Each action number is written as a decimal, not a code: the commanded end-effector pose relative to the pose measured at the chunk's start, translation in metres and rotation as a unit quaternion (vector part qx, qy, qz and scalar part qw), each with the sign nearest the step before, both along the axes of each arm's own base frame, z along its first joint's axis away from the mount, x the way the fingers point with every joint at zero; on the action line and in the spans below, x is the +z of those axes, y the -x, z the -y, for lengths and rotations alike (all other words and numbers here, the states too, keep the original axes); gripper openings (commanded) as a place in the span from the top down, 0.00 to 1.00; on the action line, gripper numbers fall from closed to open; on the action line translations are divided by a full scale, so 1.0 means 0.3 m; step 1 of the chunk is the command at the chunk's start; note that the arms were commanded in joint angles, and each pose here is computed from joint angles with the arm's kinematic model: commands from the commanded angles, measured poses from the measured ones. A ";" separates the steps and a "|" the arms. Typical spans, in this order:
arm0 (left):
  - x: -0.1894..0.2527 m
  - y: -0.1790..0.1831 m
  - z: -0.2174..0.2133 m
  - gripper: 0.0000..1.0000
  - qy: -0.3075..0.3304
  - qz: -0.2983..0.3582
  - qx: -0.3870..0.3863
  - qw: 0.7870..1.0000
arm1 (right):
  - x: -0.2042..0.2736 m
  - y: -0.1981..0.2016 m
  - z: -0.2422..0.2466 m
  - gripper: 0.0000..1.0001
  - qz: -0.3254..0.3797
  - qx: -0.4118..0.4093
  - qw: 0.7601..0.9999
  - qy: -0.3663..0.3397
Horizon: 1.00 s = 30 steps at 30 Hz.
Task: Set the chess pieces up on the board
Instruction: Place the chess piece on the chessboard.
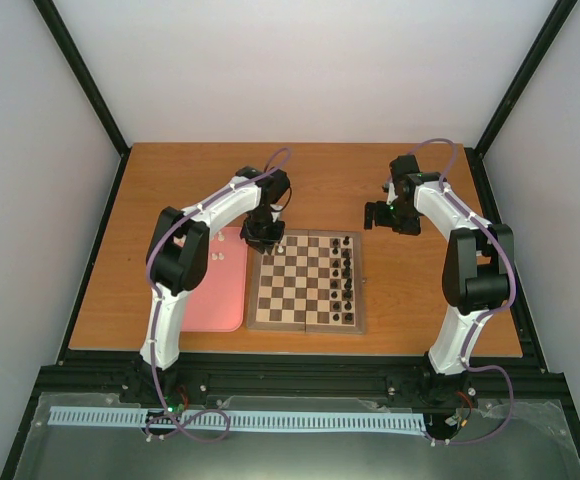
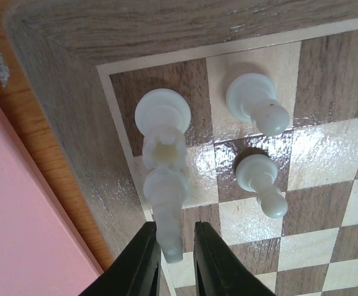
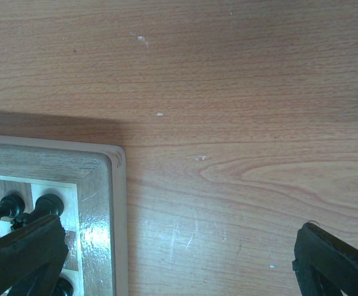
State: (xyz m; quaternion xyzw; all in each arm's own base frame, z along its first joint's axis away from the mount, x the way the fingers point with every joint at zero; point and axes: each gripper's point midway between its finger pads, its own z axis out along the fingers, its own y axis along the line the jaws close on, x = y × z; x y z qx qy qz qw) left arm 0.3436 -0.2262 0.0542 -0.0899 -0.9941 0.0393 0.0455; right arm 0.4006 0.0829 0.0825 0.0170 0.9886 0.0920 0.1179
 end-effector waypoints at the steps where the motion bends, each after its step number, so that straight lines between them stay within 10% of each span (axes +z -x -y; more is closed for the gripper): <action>1: 0.018 -0.006 0.023 0.83 0.011 0.002 -0.011 1.000 | 0.010 -0.015 0.015 0.00 0.010 0.002 1.000 0.004; 20: 0.041 0.025 0.010 0.82 0.012 -0.005 -0.018 1.000 | 0.003 -0.014 0.008 0.00 0.006 0.002 1.000 -0.002; 30: 0.110 0.017 -0.004 0.57 0.011 0.020 -0.021 1.000 | 0.005 -0.018 0.005 0.00 0.008 0.003 1.000 -0.003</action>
